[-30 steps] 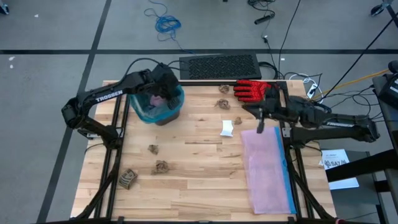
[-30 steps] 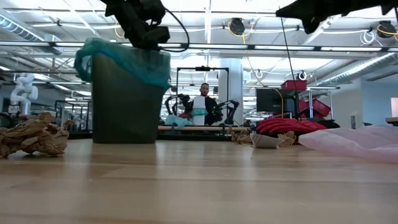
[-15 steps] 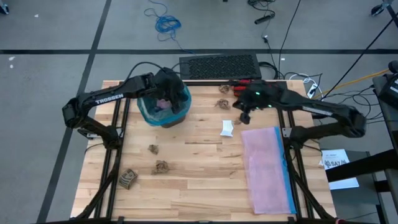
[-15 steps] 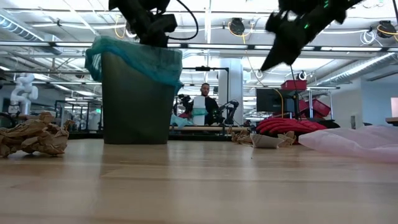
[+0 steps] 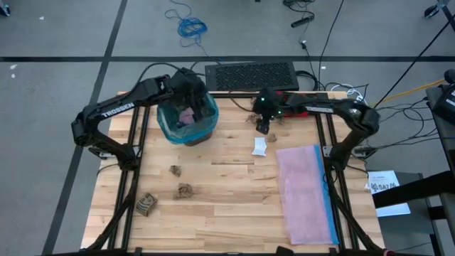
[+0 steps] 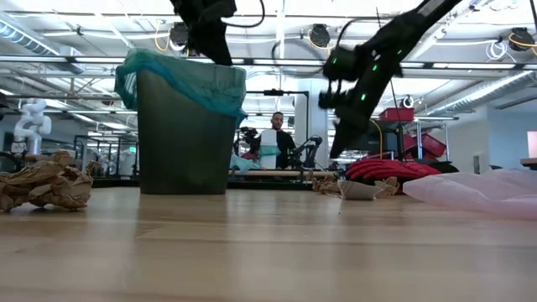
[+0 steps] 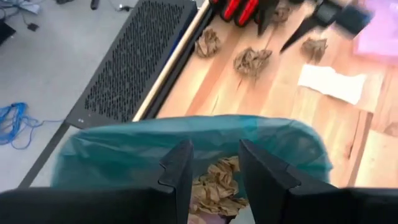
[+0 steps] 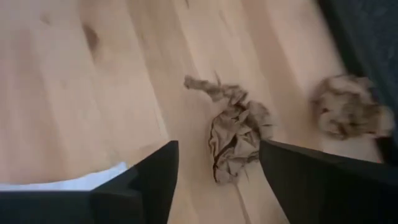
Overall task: Place trash/remove bag and relplace
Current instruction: Put the brown napkin into the black trash bin
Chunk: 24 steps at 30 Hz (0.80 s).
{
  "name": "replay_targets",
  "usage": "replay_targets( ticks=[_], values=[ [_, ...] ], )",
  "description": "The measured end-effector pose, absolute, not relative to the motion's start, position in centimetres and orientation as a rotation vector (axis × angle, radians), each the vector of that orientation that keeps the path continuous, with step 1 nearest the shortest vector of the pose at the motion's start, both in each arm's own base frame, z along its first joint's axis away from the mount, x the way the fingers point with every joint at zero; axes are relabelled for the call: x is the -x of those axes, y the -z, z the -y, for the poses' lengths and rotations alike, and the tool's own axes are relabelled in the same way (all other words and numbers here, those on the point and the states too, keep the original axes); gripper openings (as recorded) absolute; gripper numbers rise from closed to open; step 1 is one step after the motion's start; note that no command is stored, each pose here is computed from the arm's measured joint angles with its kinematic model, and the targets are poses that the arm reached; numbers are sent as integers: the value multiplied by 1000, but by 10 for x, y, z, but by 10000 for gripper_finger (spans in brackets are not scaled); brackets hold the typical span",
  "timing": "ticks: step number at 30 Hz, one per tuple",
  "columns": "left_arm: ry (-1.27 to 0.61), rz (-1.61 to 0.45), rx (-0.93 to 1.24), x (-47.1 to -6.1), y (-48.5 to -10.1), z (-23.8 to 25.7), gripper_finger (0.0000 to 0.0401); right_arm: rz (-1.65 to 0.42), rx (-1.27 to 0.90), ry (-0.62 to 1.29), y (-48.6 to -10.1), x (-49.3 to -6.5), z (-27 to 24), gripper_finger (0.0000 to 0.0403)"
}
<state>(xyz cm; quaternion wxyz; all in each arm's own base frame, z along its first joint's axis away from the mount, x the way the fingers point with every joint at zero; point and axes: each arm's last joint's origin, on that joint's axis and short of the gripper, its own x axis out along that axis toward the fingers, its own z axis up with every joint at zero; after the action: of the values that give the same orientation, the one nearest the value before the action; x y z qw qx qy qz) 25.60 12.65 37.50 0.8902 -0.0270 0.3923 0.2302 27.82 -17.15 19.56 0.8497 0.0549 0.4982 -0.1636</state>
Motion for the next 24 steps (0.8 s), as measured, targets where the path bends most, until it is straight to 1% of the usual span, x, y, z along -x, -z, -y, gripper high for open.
replay_targets(
  ticks=[3,5,10,12,14,16,18,19,21,24],
  values=[
    [-480,-804,54,-252,-389,-125,128,-1118,-115,325,-174,-286,178,227],
    [-480,-801,53,-250,-396,-123,128,-1153,-100,358,-164,-290,182,227],
    [-479,-816,55,-245,-402,-121,118,-1209,-59,451,-141,-298,192,205],
    [-493,-819,49,-243,-403,-121,106,-1205,-54,459,-137,-300,193,184],
    [-512,-837,40,-239,-404,-120,88,-1209,-54,456,-134,-302,193,150],
    [-533,-837,12,-236,-406,-119,62,-1216,-58,443,-133,-303,190,100],
    [-544,-817,1,-230,-411,-117,29,-1224,-38,427,-136,-303,185,38],
    [-548,-797,-3,-228,-414,-116,15,-1230,-18,412,-139,-304,182,21],
    [-554,-753,-10,-222,-421,-113,7,-1236,11,390,-148,-303,173,15],
    [-564,-680,-22,-212,-433,-108,5,-1148,58,384,-177,-306,161,9]
  ],
)
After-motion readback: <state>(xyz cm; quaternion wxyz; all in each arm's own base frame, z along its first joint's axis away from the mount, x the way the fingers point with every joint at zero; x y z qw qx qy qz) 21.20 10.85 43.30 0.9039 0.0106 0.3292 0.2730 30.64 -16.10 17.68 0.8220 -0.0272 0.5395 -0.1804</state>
